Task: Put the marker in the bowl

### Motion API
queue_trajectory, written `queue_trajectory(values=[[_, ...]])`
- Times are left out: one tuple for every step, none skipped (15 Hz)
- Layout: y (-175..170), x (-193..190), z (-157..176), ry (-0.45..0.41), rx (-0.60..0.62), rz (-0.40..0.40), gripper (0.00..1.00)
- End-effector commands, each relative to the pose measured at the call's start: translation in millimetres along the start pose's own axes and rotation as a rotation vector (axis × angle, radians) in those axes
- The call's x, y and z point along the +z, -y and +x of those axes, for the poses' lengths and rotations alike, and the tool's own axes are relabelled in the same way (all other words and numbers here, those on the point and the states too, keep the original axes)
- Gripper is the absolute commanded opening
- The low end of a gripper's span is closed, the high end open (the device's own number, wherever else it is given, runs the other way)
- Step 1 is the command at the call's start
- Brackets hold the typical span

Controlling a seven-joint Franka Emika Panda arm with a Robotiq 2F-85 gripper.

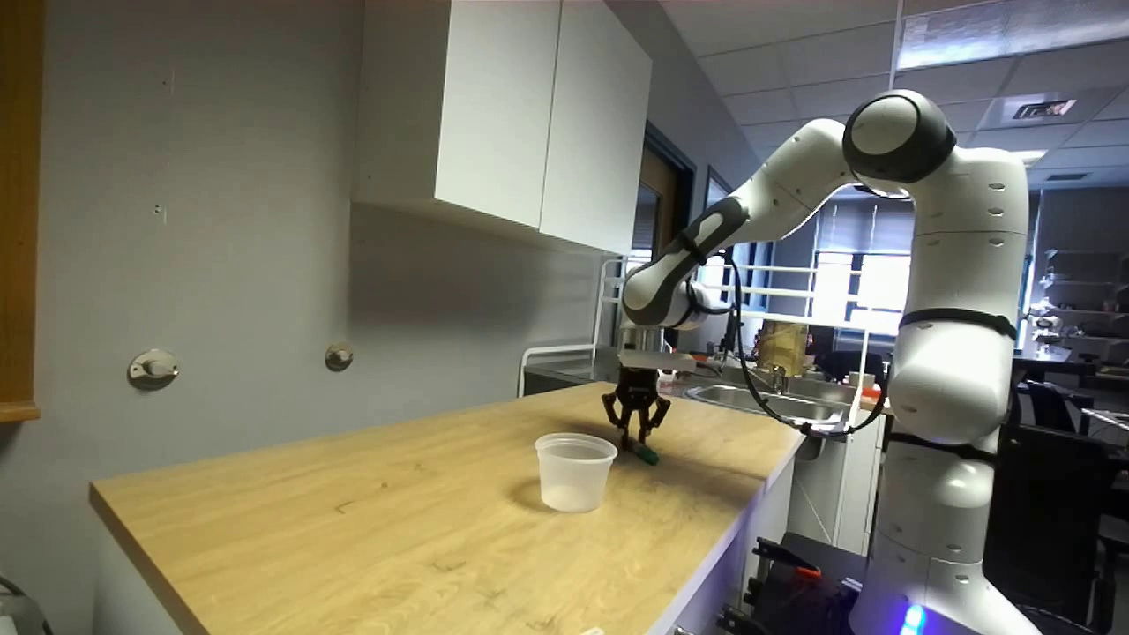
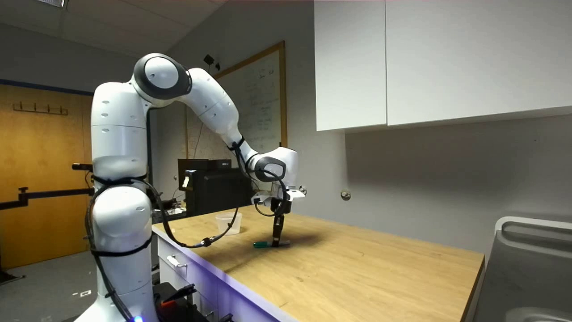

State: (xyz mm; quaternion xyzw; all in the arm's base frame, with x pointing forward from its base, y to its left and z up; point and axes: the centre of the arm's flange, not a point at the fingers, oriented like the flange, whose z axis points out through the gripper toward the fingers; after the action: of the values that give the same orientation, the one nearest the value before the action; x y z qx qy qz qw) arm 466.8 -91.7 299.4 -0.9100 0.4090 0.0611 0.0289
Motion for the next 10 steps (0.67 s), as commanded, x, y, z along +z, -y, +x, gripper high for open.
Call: queue_trajectory(values=[[12,-18,-10,-0.006,0.031,-0.004,0.08],[16,-23,-16,-0.013,0.026,0.001,0.06],[22,-31,-26,-0.028,0.017,0.005,0.08],[28,-40,-37,-0.042,0.001,0.014,0.10],[35,-51,-51,-0.063,-0.017,0.025,0.10],[42,-61,-64,-0.080,-0.037,0.039,0.10],[52,-73,-79,-0.100,-0.061,0.057,0.10],[60,-84,-94,-0.121,-0.087,0.071,0.10],[70,-94,-109,-0.144,-0.115,0.086,0.10],[79,-105,-124,-0.169,-0.143,0.103,0.10]])
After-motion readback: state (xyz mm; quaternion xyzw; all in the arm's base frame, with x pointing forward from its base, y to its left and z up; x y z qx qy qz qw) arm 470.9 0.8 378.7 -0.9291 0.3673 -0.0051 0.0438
